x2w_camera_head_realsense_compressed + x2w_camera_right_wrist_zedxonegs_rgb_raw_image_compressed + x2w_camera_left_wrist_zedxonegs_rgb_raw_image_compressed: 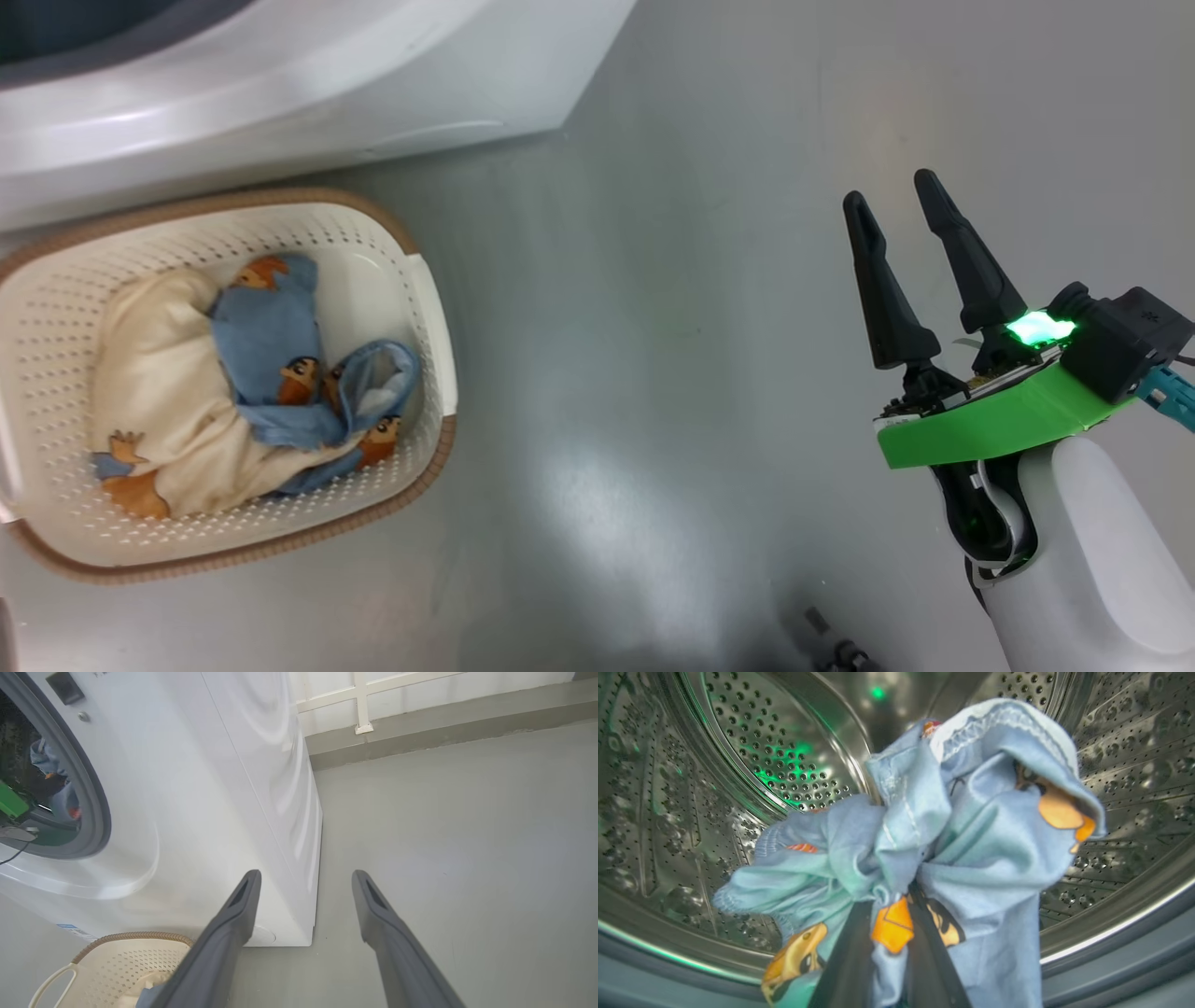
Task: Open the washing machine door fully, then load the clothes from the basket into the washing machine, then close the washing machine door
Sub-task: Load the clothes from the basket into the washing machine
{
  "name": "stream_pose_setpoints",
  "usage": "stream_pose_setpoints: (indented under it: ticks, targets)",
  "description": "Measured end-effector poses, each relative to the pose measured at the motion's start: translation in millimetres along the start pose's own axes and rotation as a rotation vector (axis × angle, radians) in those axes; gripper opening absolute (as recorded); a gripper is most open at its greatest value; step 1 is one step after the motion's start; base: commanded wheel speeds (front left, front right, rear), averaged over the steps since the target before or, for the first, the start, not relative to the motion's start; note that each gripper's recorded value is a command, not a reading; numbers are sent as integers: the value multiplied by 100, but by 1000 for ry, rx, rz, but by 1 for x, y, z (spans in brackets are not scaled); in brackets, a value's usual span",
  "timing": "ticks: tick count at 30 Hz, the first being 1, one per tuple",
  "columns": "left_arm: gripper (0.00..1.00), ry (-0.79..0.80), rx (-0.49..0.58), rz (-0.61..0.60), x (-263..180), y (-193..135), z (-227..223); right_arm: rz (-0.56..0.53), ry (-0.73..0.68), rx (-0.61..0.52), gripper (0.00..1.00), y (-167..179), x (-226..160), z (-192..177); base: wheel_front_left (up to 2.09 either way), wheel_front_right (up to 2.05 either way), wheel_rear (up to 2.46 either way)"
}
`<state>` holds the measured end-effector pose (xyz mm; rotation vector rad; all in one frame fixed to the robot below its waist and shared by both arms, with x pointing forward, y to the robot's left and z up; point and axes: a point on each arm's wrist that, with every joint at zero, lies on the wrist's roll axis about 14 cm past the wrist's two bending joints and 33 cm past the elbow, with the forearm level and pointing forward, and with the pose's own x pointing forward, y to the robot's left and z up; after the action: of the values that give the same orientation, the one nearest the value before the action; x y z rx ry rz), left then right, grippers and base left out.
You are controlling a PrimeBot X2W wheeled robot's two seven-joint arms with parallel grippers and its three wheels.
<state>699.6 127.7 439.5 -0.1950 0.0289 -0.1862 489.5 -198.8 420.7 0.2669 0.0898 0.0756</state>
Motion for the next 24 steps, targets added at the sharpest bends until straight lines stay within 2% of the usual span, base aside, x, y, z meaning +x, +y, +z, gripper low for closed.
stream_pose_setpoints:
  ticks: [10,16,17,18,24]
  targets:
    - [0,7,18,-7,41,-2,-21,-56,45,-2,100,-17,-1,-21,0,0,0]
    - [0,-93,44,-6,61,-5,9,-84,53,-13,100,-26,-6,-22,0,0,0]
    - [17,-77,47,0,61,-5,4,-87,52,-14,100,-27,-7,-21,0,0,0]
    - [100,-53,48,3,60,-5,-3,-88,51,-15,100,-27,-8,-20,0,0,0]
    - [100,0,50,18,56,-3,-14,-85,41,-16,100,-25,-9,-15,0,0,0]
